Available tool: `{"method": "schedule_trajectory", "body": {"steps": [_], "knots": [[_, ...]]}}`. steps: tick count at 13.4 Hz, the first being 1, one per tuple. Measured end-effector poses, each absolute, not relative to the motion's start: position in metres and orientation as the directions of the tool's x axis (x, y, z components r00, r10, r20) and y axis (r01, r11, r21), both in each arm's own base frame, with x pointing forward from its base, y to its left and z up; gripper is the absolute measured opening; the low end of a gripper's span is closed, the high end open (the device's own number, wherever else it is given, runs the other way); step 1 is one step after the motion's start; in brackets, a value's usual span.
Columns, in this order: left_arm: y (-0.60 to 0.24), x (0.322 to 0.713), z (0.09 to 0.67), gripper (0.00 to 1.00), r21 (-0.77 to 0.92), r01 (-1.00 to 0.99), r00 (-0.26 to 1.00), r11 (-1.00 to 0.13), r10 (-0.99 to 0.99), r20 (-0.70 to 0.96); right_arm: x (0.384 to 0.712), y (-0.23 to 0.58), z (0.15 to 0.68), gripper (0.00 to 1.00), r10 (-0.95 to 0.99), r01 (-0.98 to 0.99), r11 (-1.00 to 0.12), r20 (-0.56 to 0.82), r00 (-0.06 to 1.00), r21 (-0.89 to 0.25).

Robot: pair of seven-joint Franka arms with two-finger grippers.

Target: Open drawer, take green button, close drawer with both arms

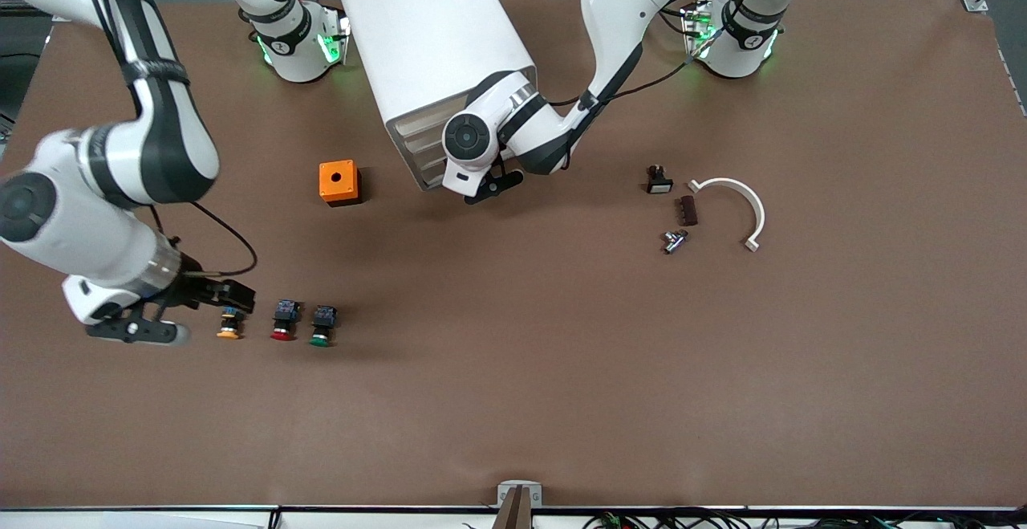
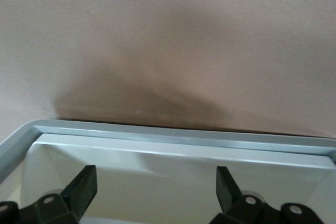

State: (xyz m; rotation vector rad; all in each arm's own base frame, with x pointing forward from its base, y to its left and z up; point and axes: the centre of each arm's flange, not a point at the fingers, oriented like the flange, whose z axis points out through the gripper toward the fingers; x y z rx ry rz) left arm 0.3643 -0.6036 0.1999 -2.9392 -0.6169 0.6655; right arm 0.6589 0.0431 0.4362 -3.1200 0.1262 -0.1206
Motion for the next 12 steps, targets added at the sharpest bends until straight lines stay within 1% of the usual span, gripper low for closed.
{"method": "schedule_trajectory", "body": {"steps": [1,2,4,6,8,9,12], "knots": [[-0.598,0.373,0.204,1.00,-0.157,0.381,0.820,-0.911,0.412,-0.398,0.651,0.037,0.459,1.00,-0.074,-0.073,-0.997,0.080,0.994,-0.010],[-0.588,0.390,0.212,1.00,-0.152,0.406,0.811,-0.901,0.432,-0.394,0.641,0.034,0.485,1.00,-0.075,-0.075,-0.997,0.090,0.993,-0.004],[-0.551,0.452,0.239,1.00,-0.115,0.494,0.780,-0.862,0.498,-0.378,0.618,0.027,0.536,1.00,-0.086,-0.087,-0.996,0.111,0.990,0.007],[-0.490,0.521,0.273,1.00,-0.082,0.558,0.762,-0.826,0.549,-0.344,0.596,0.018,0.574,1.00,-0.104,-0.106,-0.994,0.126,0.987,0.014],[-0.431,0.570,0.309,1.00,-0.053,0.582,0.768,-0.811,0.570,-0.291,0.582,0.011,0.596,1.00,-0.116,-0.120,-0.993,0.135,0.984,0.018],[-0.404,0.587,0.328,1.00,-0.053,0.580,0.779,-0.813,0.572,-0.258,0.575,0.011,0.603,1.00,-0.118,-0.121,-0.992,0.129,0.985,0.020],[-0.327,0.618,0.379,1.00,-0.088,0.520,0.835,-0.849,0.528,-0.154,0.565,0.012,0.607,1.00,-0.118,-0.121,-0.992,0.100,0.988,0.026]]}}
